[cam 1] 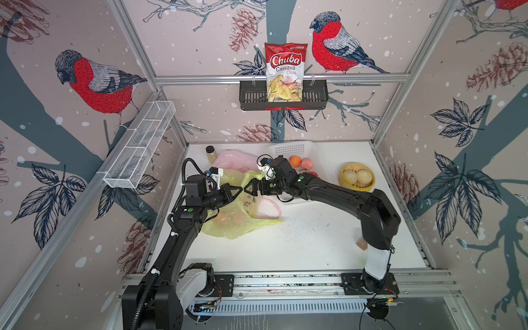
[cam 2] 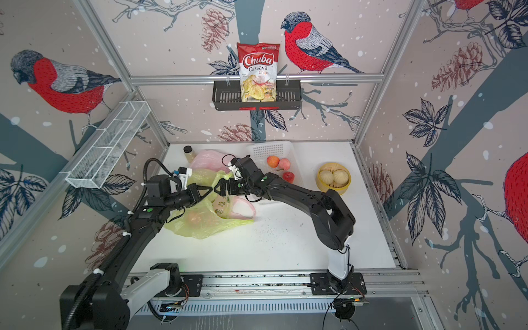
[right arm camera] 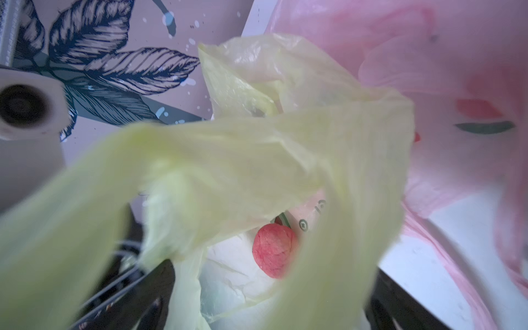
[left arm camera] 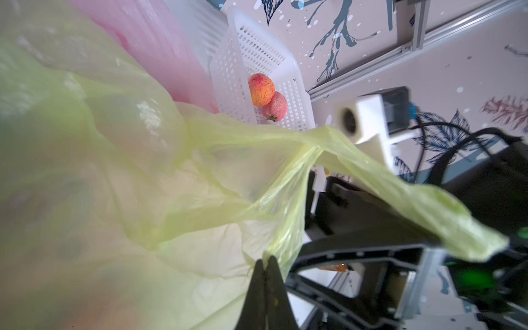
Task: Place the peach into a plastic bag & tie a knot
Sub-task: Place the peach in the plastic bag, then pick up the peach from the basket.
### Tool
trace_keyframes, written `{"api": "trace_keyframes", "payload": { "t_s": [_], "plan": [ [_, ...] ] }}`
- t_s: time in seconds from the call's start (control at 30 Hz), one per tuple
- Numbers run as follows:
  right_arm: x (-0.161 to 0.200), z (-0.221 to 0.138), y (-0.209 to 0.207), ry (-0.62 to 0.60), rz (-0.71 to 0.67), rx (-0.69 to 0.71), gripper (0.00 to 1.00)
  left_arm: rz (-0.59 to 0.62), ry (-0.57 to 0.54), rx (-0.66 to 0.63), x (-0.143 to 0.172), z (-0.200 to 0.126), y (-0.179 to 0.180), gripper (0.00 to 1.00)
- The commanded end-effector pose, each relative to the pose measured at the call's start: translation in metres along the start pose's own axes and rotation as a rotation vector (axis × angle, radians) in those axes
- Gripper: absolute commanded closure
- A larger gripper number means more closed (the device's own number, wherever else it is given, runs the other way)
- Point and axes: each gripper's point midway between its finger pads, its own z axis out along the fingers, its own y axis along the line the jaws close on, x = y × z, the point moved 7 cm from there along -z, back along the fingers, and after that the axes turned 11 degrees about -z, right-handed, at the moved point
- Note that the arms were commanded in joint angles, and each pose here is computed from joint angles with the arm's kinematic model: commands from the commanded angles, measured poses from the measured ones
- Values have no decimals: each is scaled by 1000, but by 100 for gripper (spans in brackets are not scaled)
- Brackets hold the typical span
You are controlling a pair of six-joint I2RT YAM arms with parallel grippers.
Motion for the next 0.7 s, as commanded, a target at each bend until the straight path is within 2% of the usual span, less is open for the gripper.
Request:
{"api": "trace_keyframes", "payload": {
  "t_s": [0.0,0.13,0.23,0.3,0.4,0.53,0.6,0.67],
  "plan": [
    [14,-40,-24,18,-73,217,0,38,-26,28,-6,0,-5,100],
    [15,-99,-45,-70,-77,351,1,41,-17,30,-5,2,-4,100],
    [9,-138,-83,-163,-29,480,6,41,-12,26,-4,2,-2,100],
    [6,-151,-119,-152,21,603,10,40,-12,26,-2,1,-2,100],
    [0,-152,-165,-95,70,758,15,37,-12,24,-1,1,1,100],
    [-6,-126,-205,9,83,876,23,27,-6,23,1,3,4,100],
    [-6,-113,-220,56,85,925,23,27,-5,25,2,3,5,100],
    [-3,-104,-231,92,92,961,19,26,-4,25,3,3,5,100]
  ]
}}
